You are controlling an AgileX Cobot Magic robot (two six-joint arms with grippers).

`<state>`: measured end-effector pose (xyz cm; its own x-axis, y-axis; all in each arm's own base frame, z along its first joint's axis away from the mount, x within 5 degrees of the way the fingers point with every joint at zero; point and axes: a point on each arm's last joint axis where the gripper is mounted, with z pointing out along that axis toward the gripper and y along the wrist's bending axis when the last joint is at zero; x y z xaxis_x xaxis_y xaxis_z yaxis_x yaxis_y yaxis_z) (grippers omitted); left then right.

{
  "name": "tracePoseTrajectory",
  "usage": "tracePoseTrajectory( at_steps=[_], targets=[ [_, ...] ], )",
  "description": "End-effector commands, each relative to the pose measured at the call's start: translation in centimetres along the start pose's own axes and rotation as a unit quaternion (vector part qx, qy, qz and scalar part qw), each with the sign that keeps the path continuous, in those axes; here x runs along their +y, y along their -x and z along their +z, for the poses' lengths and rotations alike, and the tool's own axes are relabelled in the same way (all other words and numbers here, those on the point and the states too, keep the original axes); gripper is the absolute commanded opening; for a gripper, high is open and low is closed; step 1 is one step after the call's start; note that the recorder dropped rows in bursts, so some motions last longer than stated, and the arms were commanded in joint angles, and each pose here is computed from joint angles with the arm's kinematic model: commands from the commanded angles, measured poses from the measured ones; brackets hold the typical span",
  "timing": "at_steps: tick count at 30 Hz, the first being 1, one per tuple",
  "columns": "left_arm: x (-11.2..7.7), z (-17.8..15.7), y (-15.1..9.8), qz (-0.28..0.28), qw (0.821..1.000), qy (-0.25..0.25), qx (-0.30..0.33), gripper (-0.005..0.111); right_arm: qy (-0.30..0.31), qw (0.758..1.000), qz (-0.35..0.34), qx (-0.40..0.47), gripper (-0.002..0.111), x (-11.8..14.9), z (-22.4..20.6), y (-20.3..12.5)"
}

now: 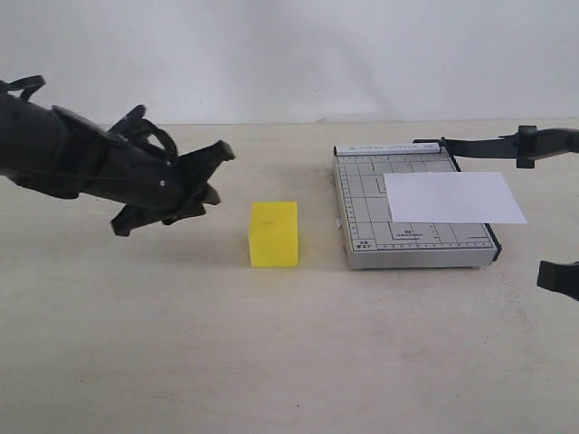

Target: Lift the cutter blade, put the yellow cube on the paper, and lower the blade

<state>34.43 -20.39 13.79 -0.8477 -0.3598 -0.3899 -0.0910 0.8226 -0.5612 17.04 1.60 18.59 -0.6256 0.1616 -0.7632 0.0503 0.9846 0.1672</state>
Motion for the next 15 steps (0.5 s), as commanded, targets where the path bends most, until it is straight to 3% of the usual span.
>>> tracePoseTrajectory(
  at_steps=[1,5,7,9,10,11,12,13,15],
  targets=[
    [2.2,-0.5,1.3,-0.132,0.991,0.014,-0.015,0.014,0.001,1.0,0.001,-0.005,0.0,0.0,-0.1,0.2],
    [3.0,-1.1,2.4,-0.227,0.969,0.042,-0.089,0.004,0.001,1.0,-0.002,-0.005,0.0,0.0,-0.1,0.2],
    [3.9,-2.0,2.7,-0.308,0.938,0.068,-0.141,0.004,0.001,1.0,-0.002,-0.005,0.0,0.0,-0.1,0.2],
    [5.4,-3.5,3.0,-0.392,0.887,0.105,-0.22,0.004,0.001,1.0,-0.002,-0.005,0.0,0.0,-0.1,0.2],
    [5.9,-4.3,3.3,-0.409,0.868,0.114,-0.258,0.004,0.001,1.0,-0.002,-0.004,0.0,0.0,-0.1,0.2],
    [6.6,-5.3,3.8,-0.402,0.851,0.123,-0.315,0.004,0.001,1.0,-0.002,-0.004,0.0,0.0,-0.1,0.2],
    [6.8,-6.5,4.6,-0.347,0.85,0.121,-0.378,0.004,0.001,1.0,-0.002,-0.004,0.0,0.0,-0.1,0.2],
    [6.7,-7.4,5.4,-0.27,0.852,0.115,-0.433,0.004,0.001,1.0,-0.002,-0.004,0.0,0.0,-0.1,0.2],
    [5.4,-9.3,6.9,-0.059,0.854,0.071,-0.512,0.004,0.001,1.0,-0.002,-0.004,0.0,0.0,-0.1,0.2]
  ],
)
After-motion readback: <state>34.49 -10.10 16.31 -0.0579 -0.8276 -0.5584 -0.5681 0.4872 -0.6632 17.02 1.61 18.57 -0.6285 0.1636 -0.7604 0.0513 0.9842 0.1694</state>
